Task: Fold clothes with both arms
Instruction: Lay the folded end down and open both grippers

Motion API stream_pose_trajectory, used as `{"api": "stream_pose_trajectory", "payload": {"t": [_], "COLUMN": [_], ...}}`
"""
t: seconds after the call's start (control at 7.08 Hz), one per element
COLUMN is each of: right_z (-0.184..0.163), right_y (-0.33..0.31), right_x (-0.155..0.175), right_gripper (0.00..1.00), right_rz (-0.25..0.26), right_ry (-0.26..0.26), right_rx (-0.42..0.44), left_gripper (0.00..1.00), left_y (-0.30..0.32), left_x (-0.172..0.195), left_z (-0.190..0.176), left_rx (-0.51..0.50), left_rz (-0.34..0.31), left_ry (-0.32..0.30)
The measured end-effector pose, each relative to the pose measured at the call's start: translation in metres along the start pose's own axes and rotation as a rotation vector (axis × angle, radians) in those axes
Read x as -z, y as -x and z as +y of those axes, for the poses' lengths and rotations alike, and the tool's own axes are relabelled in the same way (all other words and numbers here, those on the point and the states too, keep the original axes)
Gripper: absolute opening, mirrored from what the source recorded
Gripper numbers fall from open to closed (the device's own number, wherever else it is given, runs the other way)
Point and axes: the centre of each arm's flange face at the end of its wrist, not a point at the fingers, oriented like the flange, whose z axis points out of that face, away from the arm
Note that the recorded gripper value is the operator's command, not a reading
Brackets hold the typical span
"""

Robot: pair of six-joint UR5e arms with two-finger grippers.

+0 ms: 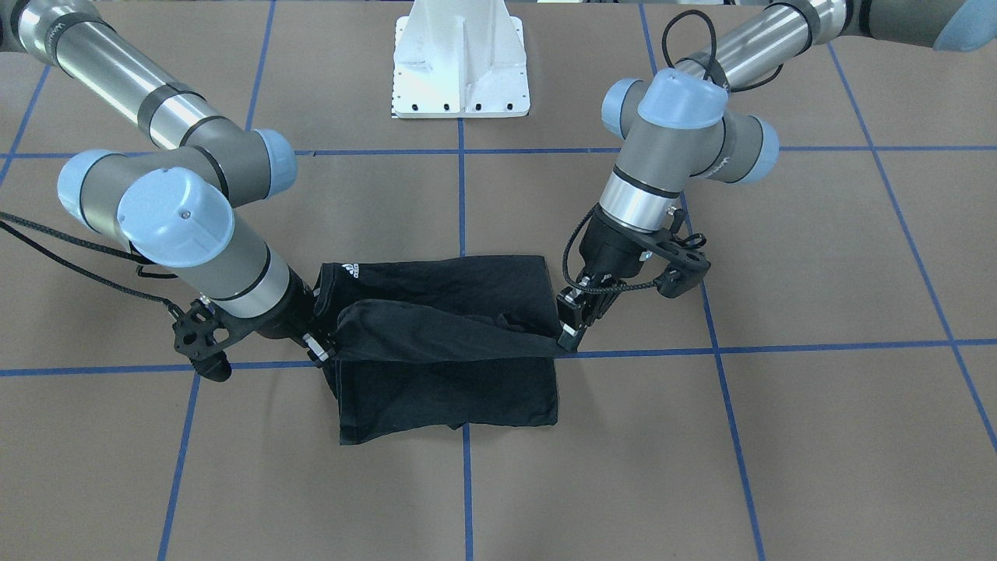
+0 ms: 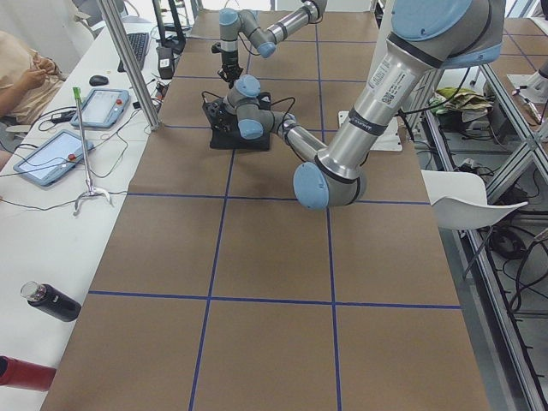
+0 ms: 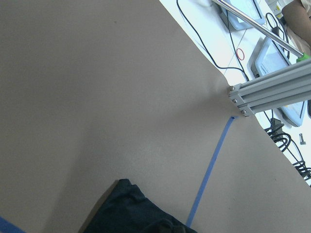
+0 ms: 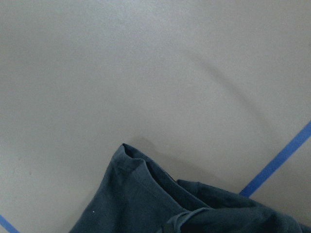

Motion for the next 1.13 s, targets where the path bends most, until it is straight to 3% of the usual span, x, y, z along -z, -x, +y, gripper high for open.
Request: {"api": "stream_pose_trajectory", "payload": {"t": [0.14,0.28,0.42,0.71,1.13], "right_z": [-0.006,-0.015,-0.031,-0.044,-0.034], "right_y": [0.016,0.037,0.058,0.078,0.058], "right_x": [-0.006,-0.012,-0.011,0.010,0.032], "right_gripper": [0.98,1.00,1.00,1.00,1.00], "right_rz": [0.013,0.017,0.001,-0.035,-0.091], "right_ry": [-0.010,-0.023,-0.038,-0.041,-0.021], "right_rx": [-0.004,-0.001,0.013,0.029,0.039], "left_gripper": [0.36,0.55,1.00,1.00,1.00], "left_y": [-0.005,-0.014,-0.020,-0.026,-0.032], "left_x": [-0.015,-0.027,-0.034,-0.035,-0.010], "left_z": [-0.011,-0.027,-0.047,-0.067,-0.067], "left_rx": [0.004,0.006,-0.003,-0.012,-0.024], "left_rz": [-0.005,-0.012,-0.013,0.004,0.048], "left_ry": [-0.020,-0.050,-0.083,-0.124,-0.111]}}
